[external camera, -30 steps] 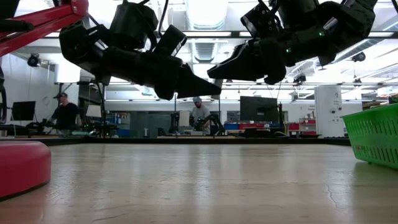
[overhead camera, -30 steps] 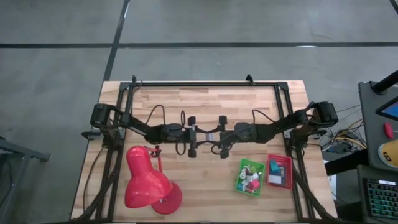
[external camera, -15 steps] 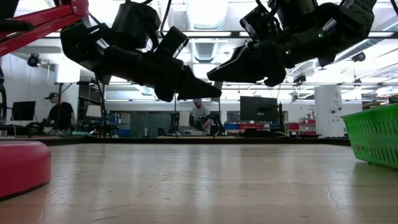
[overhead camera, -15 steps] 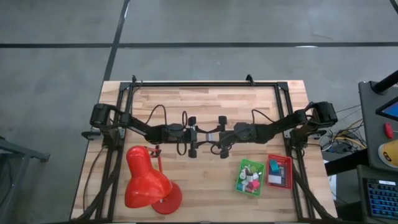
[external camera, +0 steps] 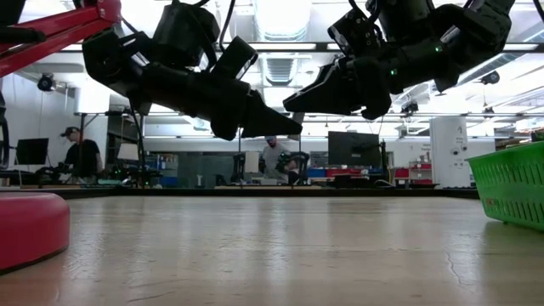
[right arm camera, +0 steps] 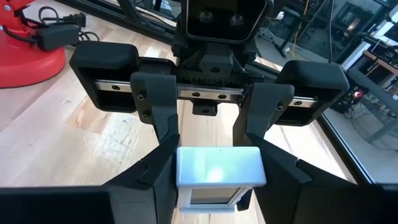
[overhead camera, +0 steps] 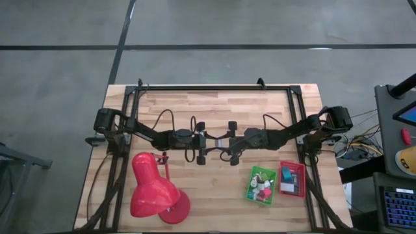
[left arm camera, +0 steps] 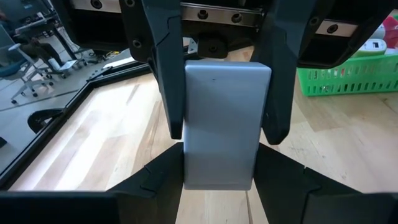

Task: Pick & Place Office items
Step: Put the white digital clock into the red basket

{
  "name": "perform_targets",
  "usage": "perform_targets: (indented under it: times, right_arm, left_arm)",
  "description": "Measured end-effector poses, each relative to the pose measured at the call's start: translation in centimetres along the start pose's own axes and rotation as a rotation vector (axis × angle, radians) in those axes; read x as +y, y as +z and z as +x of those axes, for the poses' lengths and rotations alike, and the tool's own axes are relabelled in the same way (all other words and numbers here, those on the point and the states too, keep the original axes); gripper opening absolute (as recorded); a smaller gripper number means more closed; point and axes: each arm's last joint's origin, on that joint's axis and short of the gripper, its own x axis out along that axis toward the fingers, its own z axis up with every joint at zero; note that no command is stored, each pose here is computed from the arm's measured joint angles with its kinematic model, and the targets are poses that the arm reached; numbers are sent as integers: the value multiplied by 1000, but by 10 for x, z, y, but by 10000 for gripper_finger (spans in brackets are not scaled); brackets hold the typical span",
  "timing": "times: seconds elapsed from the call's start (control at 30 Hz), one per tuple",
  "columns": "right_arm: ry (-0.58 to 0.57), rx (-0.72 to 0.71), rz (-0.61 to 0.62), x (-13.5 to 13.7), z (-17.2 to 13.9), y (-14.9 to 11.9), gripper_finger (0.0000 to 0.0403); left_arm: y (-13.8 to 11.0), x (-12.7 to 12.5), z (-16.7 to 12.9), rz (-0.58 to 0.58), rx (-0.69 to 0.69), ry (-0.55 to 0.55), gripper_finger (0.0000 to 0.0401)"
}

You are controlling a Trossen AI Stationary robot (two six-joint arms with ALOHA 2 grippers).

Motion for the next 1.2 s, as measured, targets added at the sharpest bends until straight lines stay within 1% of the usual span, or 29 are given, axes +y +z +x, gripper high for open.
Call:
perform_targets:
  times: [0.13,0.4,0.57,0.67,0.83,0.93,1.07,1.2]
  right_arm:
    - [-1,0,-1,0,0,0,169]
    - [-2,-1,-3,0,0,0,159]
    - [-4,-7,-7,0,0,1,172]
    - [-5,-9,-7,0,0,1,173]
    - [-2,-6,-8,0,0,0,163]
    - [-1,-6,-8,0,0,0,161]
    - [-2,-6,-7,0,0,1,169]
    - [-2,-6,-7,0,0,1,173]
  left_arm:
    - [0,0,0,0,3,-1,179]
    - [4,1,3,0,-4,2,179]
    - [5,1,3,30,-11,10,182]
    - [6,2,3,30,-17,16,203]
    - [7,2,3,23,-18,20,263]
    - [6,2,3,24,-13,20,292]
    - [6,2,3,24,-11,20,318]
    - [4,2,3,26,5,15,333]
